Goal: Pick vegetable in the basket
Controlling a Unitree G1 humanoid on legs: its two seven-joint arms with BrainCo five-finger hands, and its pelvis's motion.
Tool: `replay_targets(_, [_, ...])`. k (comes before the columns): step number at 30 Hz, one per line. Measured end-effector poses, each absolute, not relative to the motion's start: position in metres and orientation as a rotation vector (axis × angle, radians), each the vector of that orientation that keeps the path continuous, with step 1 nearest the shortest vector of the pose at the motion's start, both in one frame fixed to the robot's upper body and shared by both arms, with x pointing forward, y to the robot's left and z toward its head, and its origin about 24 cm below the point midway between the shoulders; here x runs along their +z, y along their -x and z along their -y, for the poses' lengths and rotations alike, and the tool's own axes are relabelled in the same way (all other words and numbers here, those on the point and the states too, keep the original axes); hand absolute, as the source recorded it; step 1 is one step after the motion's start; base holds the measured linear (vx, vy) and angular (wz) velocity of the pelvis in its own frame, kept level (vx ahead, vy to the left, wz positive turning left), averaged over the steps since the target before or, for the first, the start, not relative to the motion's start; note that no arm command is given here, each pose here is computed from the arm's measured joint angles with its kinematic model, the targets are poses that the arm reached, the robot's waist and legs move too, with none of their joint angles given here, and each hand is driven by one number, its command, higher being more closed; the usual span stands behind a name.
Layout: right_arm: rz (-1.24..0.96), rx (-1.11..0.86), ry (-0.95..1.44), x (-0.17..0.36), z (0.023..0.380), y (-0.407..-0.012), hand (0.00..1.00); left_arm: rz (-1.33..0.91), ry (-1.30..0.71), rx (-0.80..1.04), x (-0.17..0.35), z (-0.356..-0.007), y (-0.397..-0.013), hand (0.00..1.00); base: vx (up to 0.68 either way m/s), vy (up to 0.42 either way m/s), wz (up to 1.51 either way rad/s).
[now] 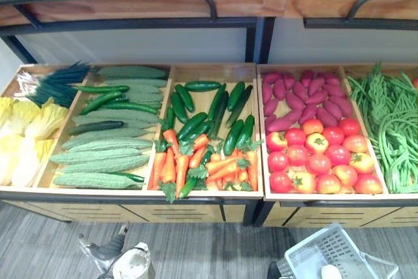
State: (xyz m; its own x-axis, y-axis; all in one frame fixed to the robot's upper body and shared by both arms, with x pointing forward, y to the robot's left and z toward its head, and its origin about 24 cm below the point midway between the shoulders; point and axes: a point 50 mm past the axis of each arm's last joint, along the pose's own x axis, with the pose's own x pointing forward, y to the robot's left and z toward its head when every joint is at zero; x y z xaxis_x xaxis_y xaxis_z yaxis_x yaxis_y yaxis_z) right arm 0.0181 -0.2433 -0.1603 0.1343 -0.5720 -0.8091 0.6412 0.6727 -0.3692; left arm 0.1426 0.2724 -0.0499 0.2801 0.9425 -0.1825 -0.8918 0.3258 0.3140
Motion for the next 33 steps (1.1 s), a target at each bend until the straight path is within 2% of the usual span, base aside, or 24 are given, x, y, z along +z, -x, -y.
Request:
replay_targets(5, [-1.141, -0.860, -0.049, -0.160, 0.246, -0.018, 1.00, 0.218, -0.317, 1.095, 0.054, -0.275, -0.193, 0.00, 0.00, -0.001, -0.03])
replay_targets(8, [-1.141, -0.858, -0.042, -0.159, 0.248, -0.017, 1.00, 0.357, -0.322, 0.995, 0.082, -0.266, -0.206, 0.00, 0.00, 0.022, -0.15])
replay_targets(20, [-1.122, -0.860, 0.015, -0.153, 0.270, -0.015, 1.00, 0.387, -0.521, 0.391, 0.092, -0.227, -0.236, 0.00, -0.04, -0.017, -0.25])
replay_targets(28, [-1.086, -0.840, 0.080, -0.144, 0.285, -0.017, 1.00, 0.276, -0.727, -0.236, 0.086, -0.205, -0.256, 0.00, -0.07, -0.046, -0.13])
replay_targets(33, [-1.072, -0.843, 0.102, -0.140, 0.291, -0.018, 1.00, 0.174, -0.762, -0.516, 0.074, -0.198, -0.254, 0.00, -0.06, -0.049, -0.01])
